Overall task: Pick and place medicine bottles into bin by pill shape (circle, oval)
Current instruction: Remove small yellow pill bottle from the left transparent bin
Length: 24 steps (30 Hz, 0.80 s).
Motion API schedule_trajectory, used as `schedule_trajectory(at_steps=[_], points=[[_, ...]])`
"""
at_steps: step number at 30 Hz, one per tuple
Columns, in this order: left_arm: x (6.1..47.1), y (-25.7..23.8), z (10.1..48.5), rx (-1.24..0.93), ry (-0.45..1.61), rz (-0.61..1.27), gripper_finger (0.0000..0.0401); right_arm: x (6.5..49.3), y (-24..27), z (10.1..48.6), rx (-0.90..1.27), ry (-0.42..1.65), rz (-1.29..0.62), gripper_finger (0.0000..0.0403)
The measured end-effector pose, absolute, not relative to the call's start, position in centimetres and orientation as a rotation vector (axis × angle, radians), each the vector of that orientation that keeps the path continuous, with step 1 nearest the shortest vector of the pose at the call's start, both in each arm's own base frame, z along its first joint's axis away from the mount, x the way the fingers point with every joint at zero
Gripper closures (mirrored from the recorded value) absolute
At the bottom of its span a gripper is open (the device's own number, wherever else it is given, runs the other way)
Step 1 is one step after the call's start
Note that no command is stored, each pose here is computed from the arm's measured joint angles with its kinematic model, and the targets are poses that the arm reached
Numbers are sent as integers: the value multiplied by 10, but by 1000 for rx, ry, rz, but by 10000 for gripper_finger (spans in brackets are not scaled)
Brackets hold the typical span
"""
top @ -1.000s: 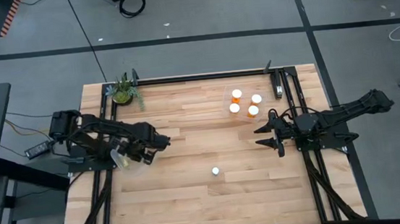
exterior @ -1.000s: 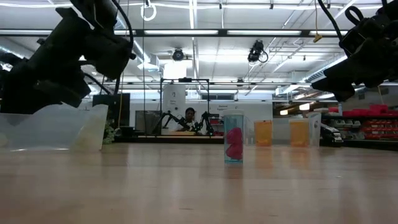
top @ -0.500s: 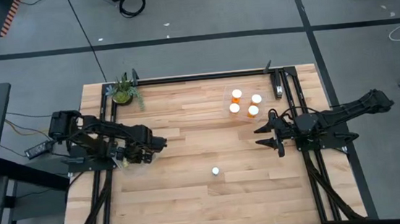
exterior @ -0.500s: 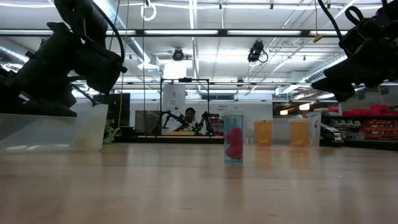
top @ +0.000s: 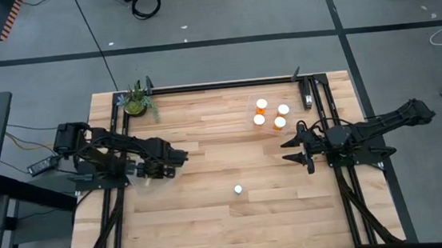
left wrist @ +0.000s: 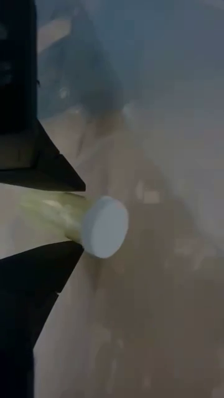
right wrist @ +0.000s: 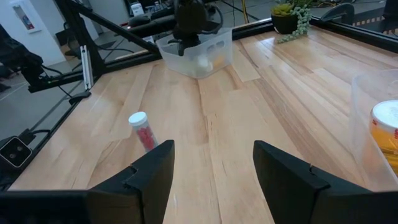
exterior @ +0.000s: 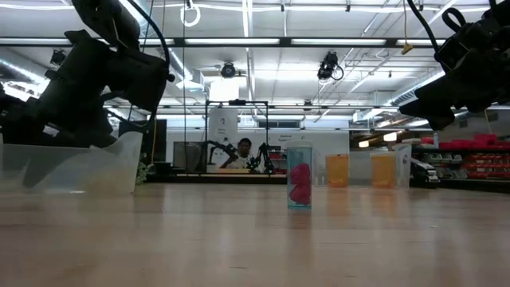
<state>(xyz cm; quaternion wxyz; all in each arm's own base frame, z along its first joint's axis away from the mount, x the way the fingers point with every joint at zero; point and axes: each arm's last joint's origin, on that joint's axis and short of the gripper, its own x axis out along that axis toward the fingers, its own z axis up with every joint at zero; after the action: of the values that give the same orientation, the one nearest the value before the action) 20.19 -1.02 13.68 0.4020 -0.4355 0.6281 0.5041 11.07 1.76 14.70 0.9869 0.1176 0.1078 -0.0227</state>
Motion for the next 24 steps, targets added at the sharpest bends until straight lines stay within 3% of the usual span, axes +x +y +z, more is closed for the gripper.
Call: schedule_trajectory(at_steps=[15, 24], points=[[206, -22, 137, -961, 1563, 1167, 262, 111, 18, 147, 236, 217, -46, 177], [206, -30, 137, -900, 1556, 1144, 298, 111, 18, 147, 236, 216, -46, 177]])
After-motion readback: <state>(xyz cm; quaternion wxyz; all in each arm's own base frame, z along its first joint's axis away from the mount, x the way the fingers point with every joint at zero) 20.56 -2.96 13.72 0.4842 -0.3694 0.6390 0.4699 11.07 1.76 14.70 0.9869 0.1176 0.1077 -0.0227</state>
